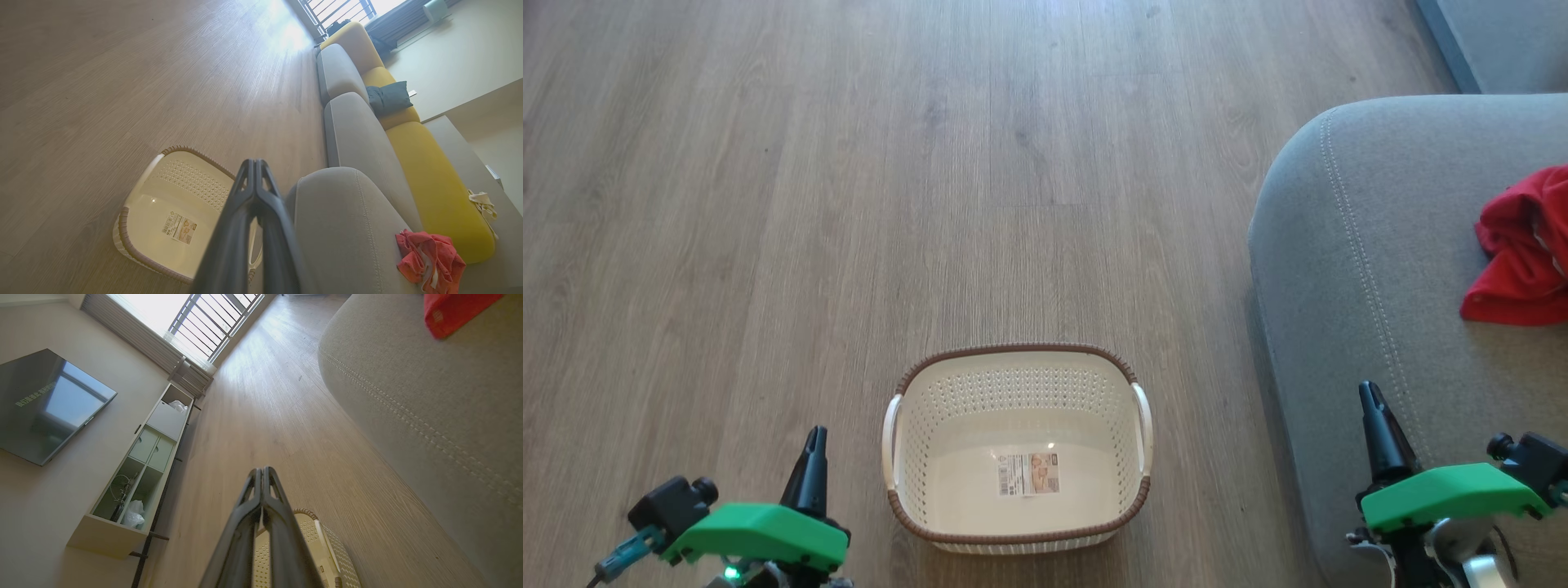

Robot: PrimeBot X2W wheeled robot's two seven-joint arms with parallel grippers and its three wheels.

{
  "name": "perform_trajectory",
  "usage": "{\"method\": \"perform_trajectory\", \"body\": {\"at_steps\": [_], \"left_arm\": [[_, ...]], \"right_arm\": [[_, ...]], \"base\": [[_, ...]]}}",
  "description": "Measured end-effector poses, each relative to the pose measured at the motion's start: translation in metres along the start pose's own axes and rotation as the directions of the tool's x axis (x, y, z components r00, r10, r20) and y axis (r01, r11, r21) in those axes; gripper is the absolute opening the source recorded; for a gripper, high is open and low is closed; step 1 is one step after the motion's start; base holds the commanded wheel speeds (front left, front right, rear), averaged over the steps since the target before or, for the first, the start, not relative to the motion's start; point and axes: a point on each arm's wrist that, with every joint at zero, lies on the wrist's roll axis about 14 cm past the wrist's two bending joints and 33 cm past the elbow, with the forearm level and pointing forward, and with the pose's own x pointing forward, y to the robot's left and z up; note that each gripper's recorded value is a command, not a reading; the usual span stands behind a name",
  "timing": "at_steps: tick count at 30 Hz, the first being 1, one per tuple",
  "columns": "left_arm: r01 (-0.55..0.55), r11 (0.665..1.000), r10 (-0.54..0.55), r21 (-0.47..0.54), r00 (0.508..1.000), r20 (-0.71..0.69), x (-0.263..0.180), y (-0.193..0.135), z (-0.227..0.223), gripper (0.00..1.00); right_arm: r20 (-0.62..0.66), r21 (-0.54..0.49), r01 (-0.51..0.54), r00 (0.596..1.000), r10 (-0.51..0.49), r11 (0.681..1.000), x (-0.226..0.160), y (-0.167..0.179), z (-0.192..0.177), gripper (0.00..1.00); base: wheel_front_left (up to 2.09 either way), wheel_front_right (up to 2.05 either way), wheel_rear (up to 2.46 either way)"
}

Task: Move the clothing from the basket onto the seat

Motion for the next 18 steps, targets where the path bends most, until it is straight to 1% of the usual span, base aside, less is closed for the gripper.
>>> {"method": "perform_trajectory", "body": {"at_steps": [8,18], "left_arm": [[-0.001,0.996,-0.001,-0.089,1.0,-0.018,0.0009,0.0003,-0.0012,0.0],[0.016,0.98,-0.018,-0.201,1.0,-0.012,0.0054,-0.0026,0.0061,0.0]], "right_arm": [[0.0,0.091,0.013,1.0,-0.013,0.996,-0.0004,-0.0031,0.002,0.0],[0.008,0.205,0.011,1.0,-0.013,0.979,0.0024,-0.0021,0.0073,0.0]], "base": [[0.0,0.0,0.0],[0.0,0.0,0.0]]}}
